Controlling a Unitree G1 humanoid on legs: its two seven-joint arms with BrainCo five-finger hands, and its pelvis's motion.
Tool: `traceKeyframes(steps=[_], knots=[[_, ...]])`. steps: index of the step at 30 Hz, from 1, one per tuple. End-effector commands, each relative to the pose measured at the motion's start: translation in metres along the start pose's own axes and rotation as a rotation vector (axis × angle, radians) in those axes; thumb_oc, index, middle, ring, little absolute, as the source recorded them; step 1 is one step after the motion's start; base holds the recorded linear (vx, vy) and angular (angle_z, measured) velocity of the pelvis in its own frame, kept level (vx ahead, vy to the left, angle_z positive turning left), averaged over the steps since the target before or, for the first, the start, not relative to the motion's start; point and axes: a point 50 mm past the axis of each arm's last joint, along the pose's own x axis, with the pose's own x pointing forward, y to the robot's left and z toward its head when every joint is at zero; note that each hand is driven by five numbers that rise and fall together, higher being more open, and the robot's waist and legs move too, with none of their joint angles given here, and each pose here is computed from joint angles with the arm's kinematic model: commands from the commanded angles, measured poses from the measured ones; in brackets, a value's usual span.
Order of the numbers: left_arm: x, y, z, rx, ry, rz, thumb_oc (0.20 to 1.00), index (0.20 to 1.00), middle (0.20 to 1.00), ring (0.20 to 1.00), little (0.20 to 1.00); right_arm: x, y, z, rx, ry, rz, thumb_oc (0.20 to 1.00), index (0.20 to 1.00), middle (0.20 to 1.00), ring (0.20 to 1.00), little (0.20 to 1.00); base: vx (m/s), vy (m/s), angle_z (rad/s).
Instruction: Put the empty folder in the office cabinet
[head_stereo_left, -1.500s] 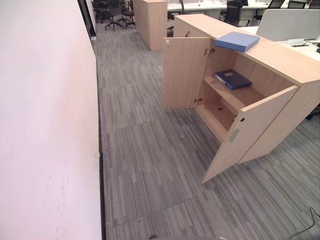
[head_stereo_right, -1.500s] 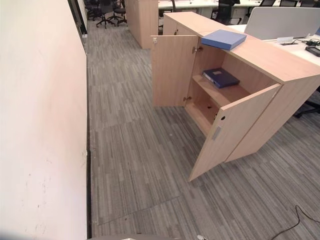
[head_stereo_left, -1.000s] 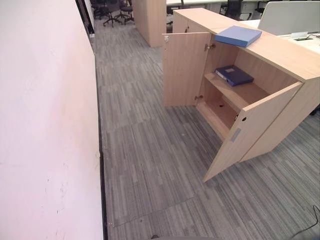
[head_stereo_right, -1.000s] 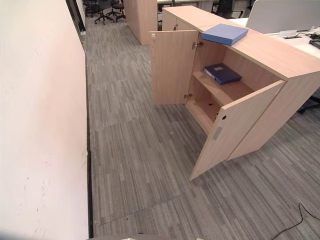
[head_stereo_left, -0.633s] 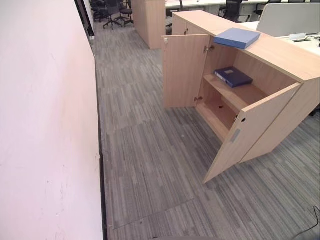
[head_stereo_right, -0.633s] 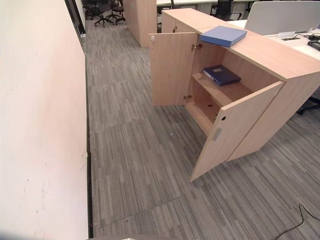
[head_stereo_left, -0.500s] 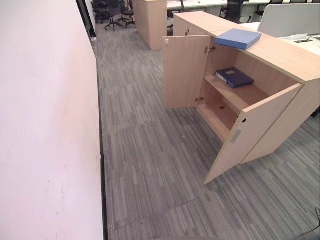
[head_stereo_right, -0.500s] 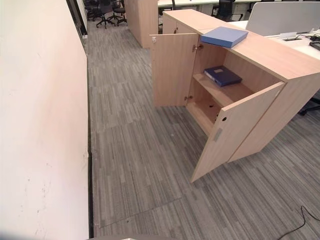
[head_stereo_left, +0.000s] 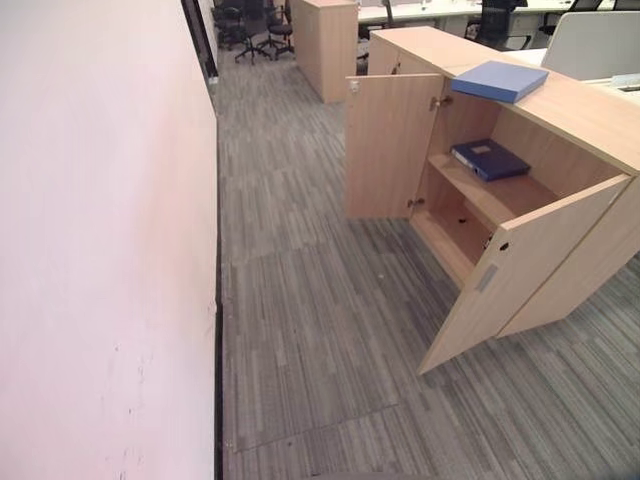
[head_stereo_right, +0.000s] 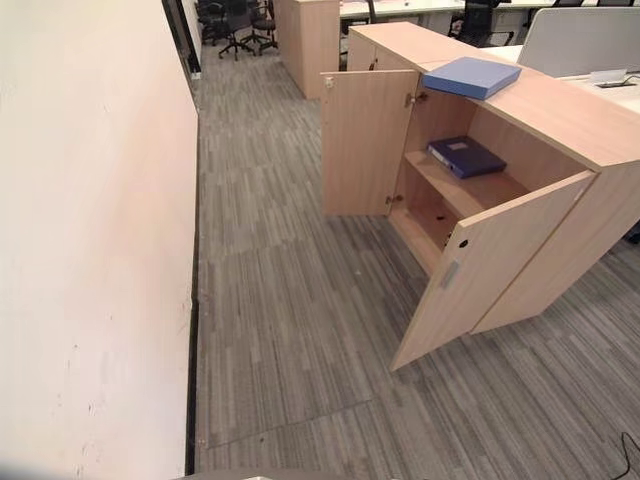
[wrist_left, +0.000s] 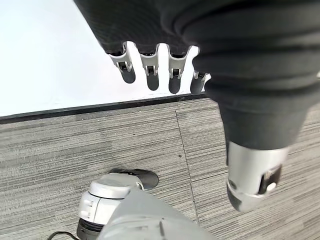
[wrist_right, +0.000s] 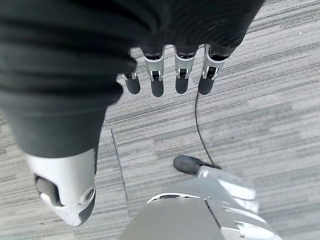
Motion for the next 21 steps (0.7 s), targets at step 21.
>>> traceKeyframes(steps=[21], knots=[[0.001, 0.006, 0.005, -0.084, -0.002, 0.053, 1.0, 1.0, 1.0, 1.0, 1.0, -0.001, -0.019, 0.009, -0.041, 0.006, -0.056, 1.0, 1.0, 1.0, 1.0, 1.0, -0.04, 0.064, 0.39]])
